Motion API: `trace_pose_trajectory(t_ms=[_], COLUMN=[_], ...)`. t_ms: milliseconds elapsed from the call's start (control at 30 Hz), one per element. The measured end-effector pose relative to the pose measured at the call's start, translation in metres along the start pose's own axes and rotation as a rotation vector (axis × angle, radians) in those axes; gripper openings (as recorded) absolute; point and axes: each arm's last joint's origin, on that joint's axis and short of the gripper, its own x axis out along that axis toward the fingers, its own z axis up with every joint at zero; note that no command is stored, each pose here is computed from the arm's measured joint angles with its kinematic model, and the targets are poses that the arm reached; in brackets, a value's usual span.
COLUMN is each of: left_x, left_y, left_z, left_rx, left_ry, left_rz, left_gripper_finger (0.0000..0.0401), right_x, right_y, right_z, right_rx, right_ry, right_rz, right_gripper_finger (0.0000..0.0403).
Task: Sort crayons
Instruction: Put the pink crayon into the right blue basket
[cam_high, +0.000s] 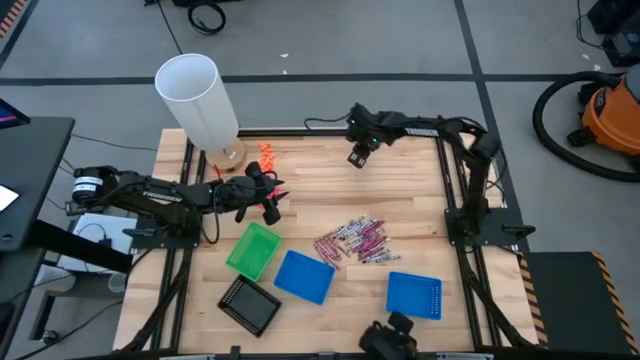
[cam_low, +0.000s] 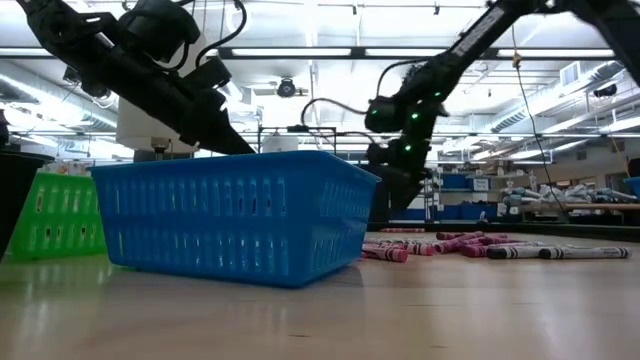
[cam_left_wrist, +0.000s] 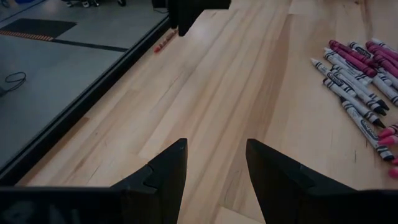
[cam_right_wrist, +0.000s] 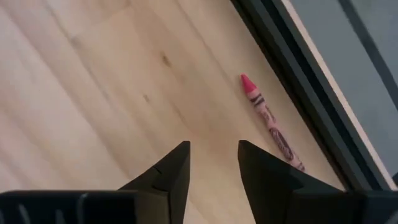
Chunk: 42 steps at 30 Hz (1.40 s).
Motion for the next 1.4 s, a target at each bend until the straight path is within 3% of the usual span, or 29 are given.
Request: trace_pose_trajectory(t_ms=[233, 733, 1100, 1233, 1400], left_x=[0.0, -0.001, -0.001, -0.001, -0.001], left_y=[0.0, -0.001, -0.001, -0.001, -0.001], left_z=[0.0, 0.0, -0.002, -0.002, -0.002], left_rx=[-0.016, -0.021, -0.019, -0.019, -0.019], left_ry=[0.001, 0.004, 0.017, 0.018, 0.018], left_rz=[0.0, -0.006, -0.006, -0.006, -0.006], left_gripper_finger=[0.0176, 0.0176, 0.0176, 0.0176, 0.0176], right_x=[0.017, 0.044, 0.04, 0.028, 0.004], right_y=[-0.014, -0.017, -0.013, 0.002, 0.016], right_z=[0.023, 0.037, 0.031, 0.026, 0.031], right_rx=[0.004, -0.013, -0.024, -0.066, -0.113], right_ry=[0.05, 0.227, 0.281, 0.342, 0.303], right_rz=[-0.007, -0.122, 0.01, 0.006, -0.022], right_gripper_finger=[0.0145, 0.0144, 0.0144, 0.0143, 0.0143])
